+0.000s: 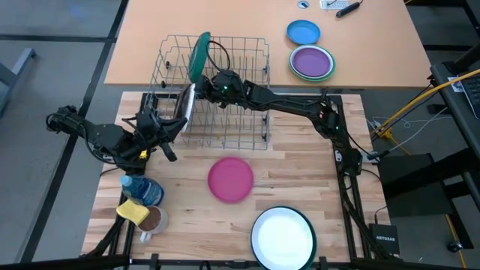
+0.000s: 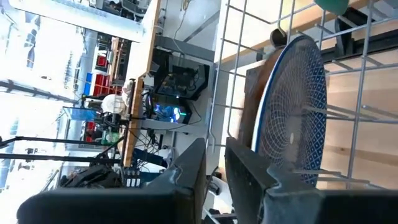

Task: Sort dishes
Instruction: Move the stacked plates to the center

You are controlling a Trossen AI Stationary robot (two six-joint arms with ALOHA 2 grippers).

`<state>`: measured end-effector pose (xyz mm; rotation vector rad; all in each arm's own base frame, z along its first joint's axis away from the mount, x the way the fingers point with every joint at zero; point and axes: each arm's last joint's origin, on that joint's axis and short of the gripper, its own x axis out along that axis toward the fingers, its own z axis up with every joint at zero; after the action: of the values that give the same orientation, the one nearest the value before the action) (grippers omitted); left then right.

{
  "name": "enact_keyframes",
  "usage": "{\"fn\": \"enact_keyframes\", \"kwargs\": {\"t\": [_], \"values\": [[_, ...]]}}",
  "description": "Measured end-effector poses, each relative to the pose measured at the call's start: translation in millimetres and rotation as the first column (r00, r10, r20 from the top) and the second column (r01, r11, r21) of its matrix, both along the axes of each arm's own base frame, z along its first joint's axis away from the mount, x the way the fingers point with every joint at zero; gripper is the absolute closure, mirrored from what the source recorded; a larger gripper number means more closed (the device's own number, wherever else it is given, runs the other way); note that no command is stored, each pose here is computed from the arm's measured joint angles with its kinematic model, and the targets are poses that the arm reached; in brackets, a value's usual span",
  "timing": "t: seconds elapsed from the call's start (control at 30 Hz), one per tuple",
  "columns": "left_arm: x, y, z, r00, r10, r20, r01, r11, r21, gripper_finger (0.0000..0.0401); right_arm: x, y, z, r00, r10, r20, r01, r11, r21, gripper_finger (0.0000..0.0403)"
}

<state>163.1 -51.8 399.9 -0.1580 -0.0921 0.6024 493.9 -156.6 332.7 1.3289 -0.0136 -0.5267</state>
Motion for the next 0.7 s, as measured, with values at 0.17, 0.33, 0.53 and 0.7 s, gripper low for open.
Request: {"fn": "enact_keyframes", "kwargs": {"t": [0.17, 0.33, 0.53, 0.7], "values": [[0, 0, -2, 1.0, -0.001, 0.001, 0.001, 1.0, -0.023, 0.0401, 1, 2, 0, 0.995, 0.096, -0.002, -0.096, 0.995, -0.004, 0.0338], [0, 0, -4, 1.0, -0.003, -0.001, 0.003, 0.999, -0.036, 0.0401, -1, 5, 6, 0.98, 0.186, -0.073, -0.197, 0.963, -0.187, 0.0338], [0, 0, -4, 1.0, -0.004, 0.007, 0.004, 0.999, -0.047, 0.0401, -14, 11, 32, 0.946, 0.298, -0.128, -0.324, 0.856, -0.403, 0.0338], [0, -1, -4, 1.0, -0.004, 0.009, 0.005, 0.999, -0.05, 0.0401, -33, 27, 65, 0.866, 0.457, -0.205, -0.48, 0.64, -0.601, 0.0338]]}}
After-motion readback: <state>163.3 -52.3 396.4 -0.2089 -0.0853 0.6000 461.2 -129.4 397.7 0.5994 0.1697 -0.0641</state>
